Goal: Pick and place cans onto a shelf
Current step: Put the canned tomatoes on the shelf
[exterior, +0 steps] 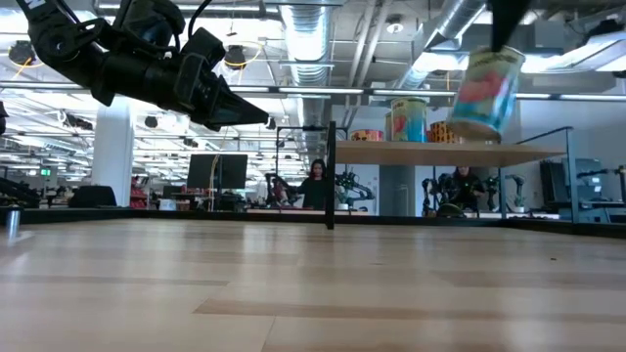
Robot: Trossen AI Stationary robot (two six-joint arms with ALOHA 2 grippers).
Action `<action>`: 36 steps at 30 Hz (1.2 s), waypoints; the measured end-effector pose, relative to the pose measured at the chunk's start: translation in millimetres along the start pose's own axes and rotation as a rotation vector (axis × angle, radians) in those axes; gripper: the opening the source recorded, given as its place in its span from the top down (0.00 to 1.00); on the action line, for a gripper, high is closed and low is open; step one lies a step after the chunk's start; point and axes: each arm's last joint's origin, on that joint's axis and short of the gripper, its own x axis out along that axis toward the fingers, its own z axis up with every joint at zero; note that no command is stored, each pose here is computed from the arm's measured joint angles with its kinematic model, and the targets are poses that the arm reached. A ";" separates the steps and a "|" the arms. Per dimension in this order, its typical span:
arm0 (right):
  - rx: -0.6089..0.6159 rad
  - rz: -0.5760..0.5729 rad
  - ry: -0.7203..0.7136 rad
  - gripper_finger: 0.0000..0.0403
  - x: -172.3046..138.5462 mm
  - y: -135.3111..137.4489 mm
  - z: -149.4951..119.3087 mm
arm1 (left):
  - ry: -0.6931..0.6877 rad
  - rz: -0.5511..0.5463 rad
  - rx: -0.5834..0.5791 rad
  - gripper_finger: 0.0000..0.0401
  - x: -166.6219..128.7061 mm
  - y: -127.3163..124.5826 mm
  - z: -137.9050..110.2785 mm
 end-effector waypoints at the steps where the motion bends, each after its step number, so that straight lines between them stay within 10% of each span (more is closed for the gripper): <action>1: -0.005 -0.011 -0.019 0.99 -6.3 -10.6 5.4 | 0.000 0.000 0.000 1.00 0.0 -0.1 0.1; 17: -0.038 -0.146 -0.123 0.99 -35.6 -150.4 14.4 | -0.018 0.000 -0.001 1.00 0.1 0.1 2.0; 36: -0.095 -0.200 -0.023 0.99 -30.1 -214.7 2.2 | -0.021 -0.001 -0.001 1.00 0.0 0.1 2.2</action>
